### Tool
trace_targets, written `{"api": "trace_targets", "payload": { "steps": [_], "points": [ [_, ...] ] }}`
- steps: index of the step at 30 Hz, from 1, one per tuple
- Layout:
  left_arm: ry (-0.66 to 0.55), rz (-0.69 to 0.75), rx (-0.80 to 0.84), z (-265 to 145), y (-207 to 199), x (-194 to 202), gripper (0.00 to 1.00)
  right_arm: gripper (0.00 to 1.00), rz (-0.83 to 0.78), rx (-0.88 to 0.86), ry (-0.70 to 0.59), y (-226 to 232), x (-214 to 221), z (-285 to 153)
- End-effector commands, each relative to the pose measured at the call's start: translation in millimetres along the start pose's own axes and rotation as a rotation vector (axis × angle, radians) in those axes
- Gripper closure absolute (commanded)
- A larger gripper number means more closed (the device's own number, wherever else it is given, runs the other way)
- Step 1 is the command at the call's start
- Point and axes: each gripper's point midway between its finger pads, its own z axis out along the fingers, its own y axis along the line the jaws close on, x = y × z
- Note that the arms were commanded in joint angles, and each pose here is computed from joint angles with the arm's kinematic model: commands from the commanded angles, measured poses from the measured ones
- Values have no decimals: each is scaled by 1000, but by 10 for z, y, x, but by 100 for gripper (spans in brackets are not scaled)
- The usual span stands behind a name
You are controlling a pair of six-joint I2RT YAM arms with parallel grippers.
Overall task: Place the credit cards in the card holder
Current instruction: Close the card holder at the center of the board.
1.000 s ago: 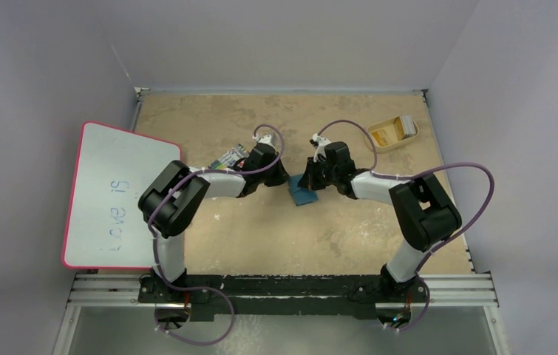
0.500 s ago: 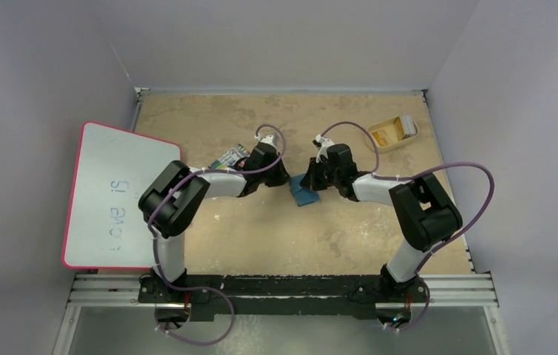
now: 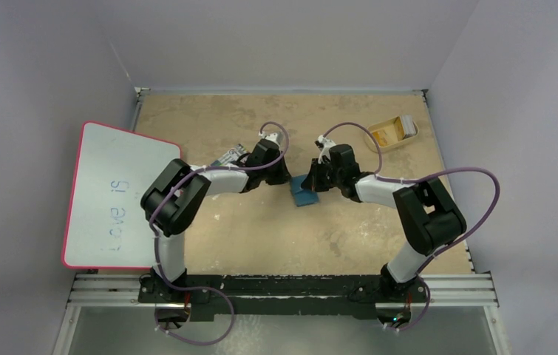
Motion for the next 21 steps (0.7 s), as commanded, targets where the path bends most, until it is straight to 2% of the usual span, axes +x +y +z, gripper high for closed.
{"api": "trace_targets", "payload": {
  "steps": [1,21],
  "points": [
    [-3,44,4,81,27,-108,100,100,22,-23,24,64,-2,-63],
    [17,47,23,121,-13,-93,100,100,-52,50,-2,-142,-34,77]
  ]
}}
